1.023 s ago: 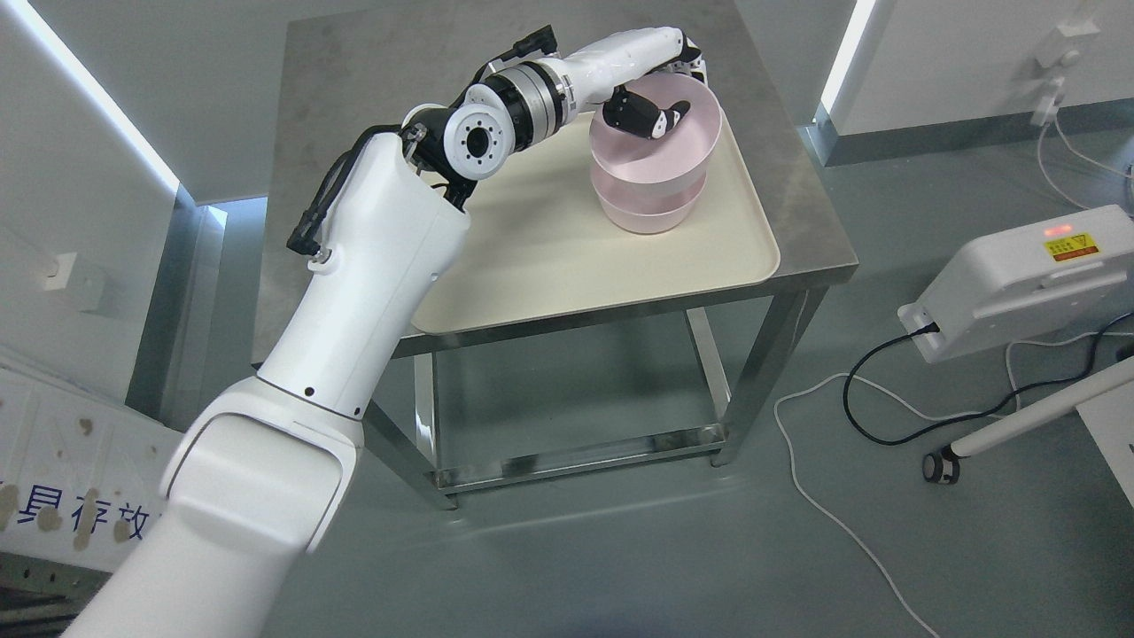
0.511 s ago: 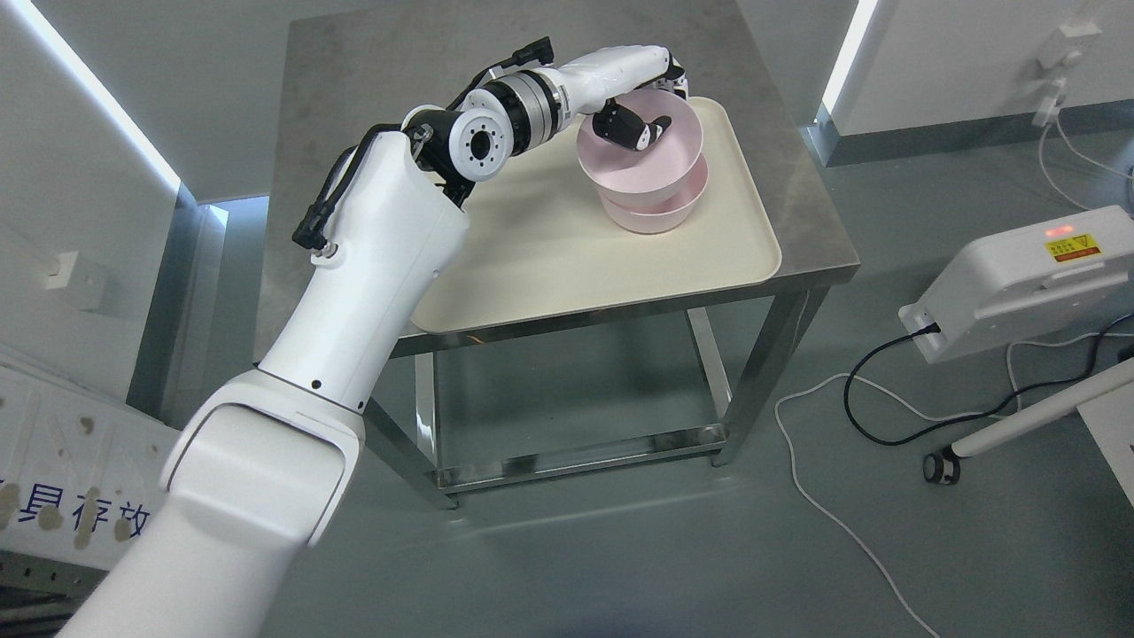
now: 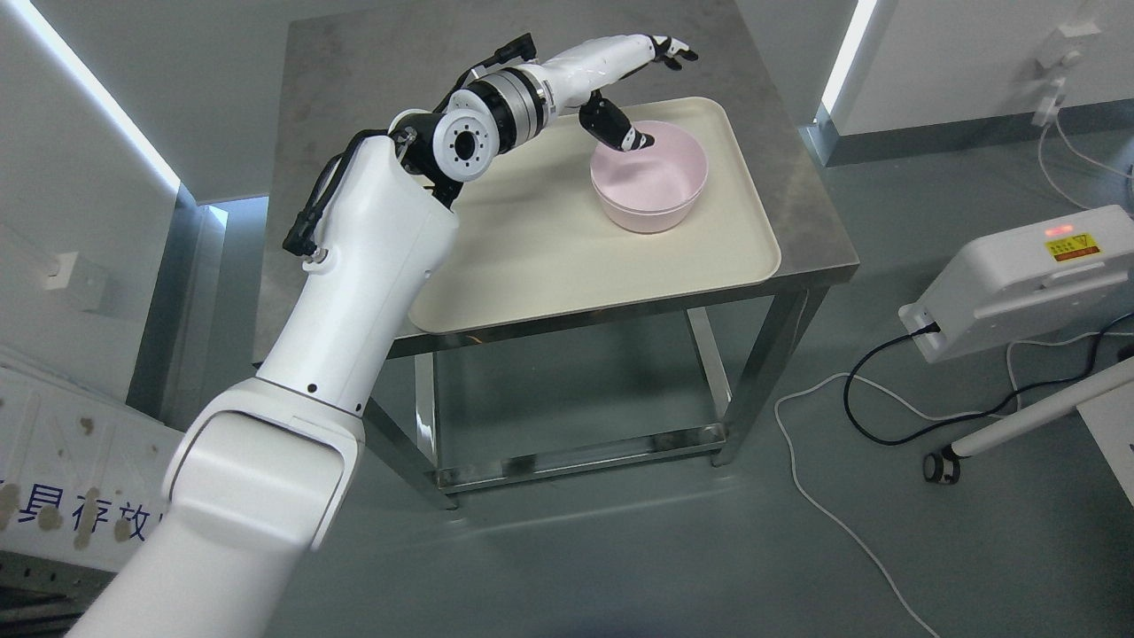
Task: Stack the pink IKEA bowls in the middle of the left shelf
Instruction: 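Open the left hand and withdraw it beside the stacked bowls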
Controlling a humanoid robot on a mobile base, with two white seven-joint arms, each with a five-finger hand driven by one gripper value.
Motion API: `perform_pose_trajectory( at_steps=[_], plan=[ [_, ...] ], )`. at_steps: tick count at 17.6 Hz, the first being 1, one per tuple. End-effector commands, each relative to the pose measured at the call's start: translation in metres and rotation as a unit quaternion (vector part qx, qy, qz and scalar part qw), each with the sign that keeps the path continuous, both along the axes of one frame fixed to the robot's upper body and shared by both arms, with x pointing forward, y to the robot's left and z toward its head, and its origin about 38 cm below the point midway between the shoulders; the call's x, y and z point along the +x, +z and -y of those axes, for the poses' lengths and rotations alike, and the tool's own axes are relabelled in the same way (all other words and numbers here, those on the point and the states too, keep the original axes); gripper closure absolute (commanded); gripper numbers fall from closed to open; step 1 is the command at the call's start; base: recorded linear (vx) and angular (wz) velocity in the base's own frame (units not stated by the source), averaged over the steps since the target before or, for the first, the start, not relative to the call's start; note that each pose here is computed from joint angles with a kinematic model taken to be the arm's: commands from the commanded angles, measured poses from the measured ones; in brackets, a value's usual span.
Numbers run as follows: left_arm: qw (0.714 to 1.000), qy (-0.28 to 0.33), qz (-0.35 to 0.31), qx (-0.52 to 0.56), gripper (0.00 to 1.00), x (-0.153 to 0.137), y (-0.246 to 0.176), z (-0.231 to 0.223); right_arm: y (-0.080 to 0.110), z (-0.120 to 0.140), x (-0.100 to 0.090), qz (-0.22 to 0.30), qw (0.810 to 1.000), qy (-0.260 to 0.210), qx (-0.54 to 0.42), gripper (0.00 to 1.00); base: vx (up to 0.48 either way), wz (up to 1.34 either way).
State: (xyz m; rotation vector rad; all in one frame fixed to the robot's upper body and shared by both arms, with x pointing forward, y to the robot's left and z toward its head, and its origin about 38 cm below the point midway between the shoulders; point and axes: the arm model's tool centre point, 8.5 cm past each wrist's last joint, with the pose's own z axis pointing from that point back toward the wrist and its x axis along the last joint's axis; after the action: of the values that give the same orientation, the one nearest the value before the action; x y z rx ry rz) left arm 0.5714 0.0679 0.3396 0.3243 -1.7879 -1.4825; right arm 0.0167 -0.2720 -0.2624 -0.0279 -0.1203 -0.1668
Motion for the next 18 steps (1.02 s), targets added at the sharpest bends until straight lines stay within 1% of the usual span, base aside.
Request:
perform_pose_trajectory(
  at_steps=[1, 2, 5, 8, 9, 11, 13, 14, 16, 18],
  plan=[
    [0.960, -0.029, 0.049, -0.274, 0.03, -0.021, 0.034, -0.069, 0.001, 0.012, 0.000, -0.001, 1.000, 0.000, -0.011, 0.00, 0.000, 0.00],
    [0.959, -0.053, 0.048, -0.274, 0.03, -0.037, 0.026, -0.064, 0.001, 0.011, 0.000, -0.001, 1.000, 0.000, -0.010, 0.00, 0.000, 0.00],
    [0.971, -0.129, 0.023, -0.198, 0.05, -0.071, 0.007, -0.049, 0.001, 0.011, 0.000, -0.001, 1.000, 0.000, -0.010, 0.00, 0.000, 0.00],
    [0.976, -0.153, -0.002, -0.156, 0.07, -0.082, -0.013, -0.041, 0.001, 0.011, 0.000, -0.001, 1.000, 0.000, -0.010, 0.00, 0.002, -0.02],
    [0.981, -0.151, -0.004, -0.125, 0.07, -0.083, -0.020, -0.033, 0.001, 0.011, 0.000, -0.001, 1.000, 0.000, -0.010, 0.00, 0.009, -0.03],
    [0.993, -0.109, -0.010, -0.047, 0.07, -0.078, -0.042, -0.038, 0.001, 0.011, 0.000, -0.001, 1.000, 0.000, -0.010, 0.00, 0.000, 0.00],
    [0.998, -0.063, -0.015, 0.013, 0.07, -0.072, -0.056, -0.041, 0.001, 0.011, 0.000, -0.001, 1.000, 0.000, -0.010, 0.00, 0.000, 0.00],
    [0.998, -0.052, -0.014, 0.031, 0.08, -0.070, -0.059, -0.042, 0.001, 0.011, 0.000, -0.001, 1.000, 0.000, -0.010, 0.00, -0.007, -0.02],
    [0.997, -0.037, -0.006, 0.068, 0.15, -0.068, -0.062, -0.038, 0.001, 0.011, 0.000, -0.001, 1.000, 0.000, -0.010, 0.00, -0.003, -0.01],
    [0.994, -0.051, -0.002, 0.097, 0.22, -0.072, -0.068, -0.020, 0.001, 0.011, 0.000, -0.001, 1.000, 0.000, -0.010, 0.00, 0.003, 0.02]
  ],
)
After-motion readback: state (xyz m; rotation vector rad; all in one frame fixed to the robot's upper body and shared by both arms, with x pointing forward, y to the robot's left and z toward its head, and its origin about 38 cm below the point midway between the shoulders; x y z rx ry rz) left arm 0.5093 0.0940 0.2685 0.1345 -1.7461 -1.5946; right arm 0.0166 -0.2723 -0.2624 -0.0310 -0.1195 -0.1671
